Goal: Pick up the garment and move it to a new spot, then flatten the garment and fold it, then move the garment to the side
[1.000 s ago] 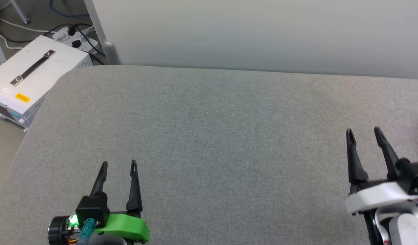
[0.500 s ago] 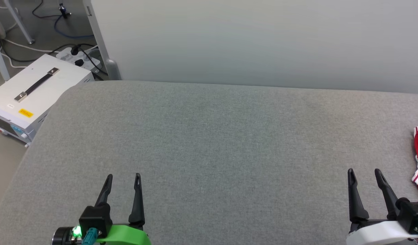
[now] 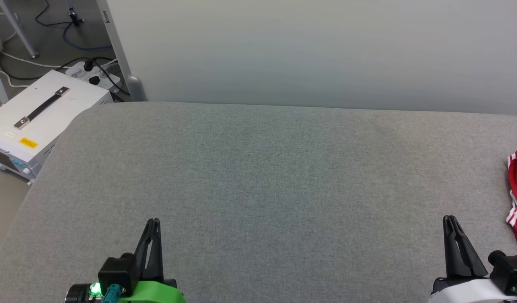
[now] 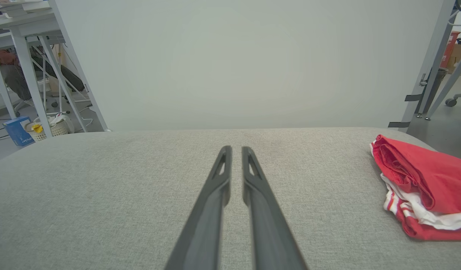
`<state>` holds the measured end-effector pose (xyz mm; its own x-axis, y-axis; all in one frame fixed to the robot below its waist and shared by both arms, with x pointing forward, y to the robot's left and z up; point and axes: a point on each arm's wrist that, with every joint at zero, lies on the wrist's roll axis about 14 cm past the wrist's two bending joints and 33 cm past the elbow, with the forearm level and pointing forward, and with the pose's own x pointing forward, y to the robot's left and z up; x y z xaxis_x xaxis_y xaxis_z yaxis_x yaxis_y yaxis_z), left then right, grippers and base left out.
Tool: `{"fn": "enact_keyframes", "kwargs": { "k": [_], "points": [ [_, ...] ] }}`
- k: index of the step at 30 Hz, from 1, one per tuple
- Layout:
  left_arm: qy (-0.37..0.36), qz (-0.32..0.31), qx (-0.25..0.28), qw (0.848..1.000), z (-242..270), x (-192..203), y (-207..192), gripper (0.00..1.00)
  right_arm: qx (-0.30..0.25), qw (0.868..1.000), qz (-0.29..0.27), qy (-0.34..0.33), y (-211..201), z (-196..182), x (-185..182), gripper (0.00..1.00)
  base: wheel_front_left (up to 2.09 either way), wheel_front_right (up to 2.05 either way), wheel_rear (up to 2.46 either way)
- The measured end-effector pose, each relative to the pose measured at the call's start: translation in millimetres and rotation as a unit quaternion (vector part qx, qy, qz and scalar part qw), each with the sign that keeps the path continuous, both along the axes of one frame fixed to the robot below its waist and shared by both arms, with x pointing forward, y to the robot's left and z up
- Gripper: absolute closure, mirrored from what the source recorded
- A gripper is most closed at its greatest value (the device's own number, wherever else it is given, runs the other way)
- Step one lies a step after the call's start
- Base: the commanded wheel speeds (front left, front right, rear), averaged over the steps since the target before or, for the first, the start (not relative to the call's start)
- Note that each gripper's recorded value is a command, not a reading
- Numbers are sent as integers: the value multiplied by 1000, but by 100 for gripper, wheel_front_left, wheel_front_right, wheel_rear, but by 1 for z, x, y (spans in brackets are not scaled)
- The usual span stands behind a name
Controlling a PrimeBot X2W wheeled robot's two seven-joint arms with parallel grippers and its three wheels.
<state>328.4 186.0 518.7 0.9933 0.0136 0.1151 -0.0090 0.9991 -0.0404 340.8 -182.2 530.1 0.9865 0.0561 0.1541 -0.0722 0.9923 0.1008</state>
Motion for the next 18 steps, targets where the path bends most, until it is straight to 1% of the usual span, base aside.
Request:
{"fn": "enact_keyframes", "kwargs": {
  "k": [18],
  "points": [
    [15,-3,3,1000,-4,3,-1,100,-5,1000,3,19,2,-6,1,100,0,0,0]
  ]
}}
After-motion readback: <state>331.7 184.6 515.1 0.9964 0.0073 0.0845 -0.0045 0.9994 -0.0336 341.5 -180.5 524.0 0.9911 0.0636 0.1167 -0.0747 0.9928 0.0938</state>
